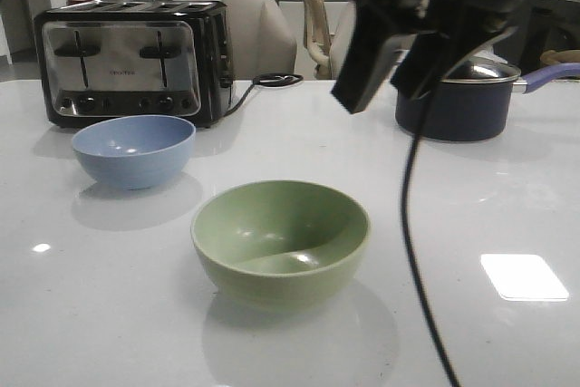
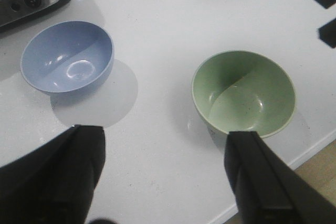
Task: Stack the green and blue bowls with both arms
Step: 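Set the green bowl down, open the right gripper and lift away, then move the left gripper down onto the rim of the light blue bowl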
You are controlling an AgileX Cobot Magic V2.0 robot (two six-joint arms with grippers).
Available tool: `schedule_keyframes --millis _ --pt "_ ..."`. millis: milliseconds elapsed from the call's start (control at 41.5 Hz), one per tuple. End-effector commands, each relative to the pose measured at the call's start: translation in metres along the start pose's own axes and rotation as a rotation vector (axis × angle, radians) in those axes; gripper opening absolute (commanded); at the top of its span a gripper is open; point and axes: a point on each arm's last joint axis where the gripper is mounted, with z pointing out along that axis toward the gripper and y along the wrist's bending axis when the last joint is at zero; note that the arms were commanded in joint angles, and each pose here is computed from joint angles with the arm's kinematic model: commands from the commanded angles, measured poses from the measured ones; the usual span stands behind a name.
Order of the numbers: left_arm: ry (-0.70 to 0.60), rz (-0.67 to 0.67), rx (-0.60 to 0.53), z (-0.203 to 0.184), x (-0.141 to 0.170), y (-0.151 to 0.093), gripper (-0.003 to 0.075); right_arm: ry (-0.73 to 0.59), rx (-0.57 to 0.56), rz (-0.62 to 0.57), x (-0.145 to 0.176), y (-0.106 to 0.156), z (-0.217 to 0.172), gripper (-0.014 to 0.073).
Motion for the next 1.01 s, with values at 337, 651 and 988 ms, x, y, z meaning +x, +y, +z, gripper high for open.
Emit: schedule_keyframes --millis 337,651,988 --pt "-0.082 -0.005 0.003 -0.001 -0.010 -0.001 0.0526 -0.256 0.039 -0.044 0.085 0.014 -0.091 0.0495" --pt "0.106 -0.123 -0.080 0.024 -0.014 0.020 0.0526 -0.316 0.077 0.007 0.098 0.012 -0.102 0.0495" --pt "0.189 -0.314 -0.294 0.064 -0.047 0.105 0.0526 -0.345 0.076 0.012 0.096 0.012 -0.103 0.0495"
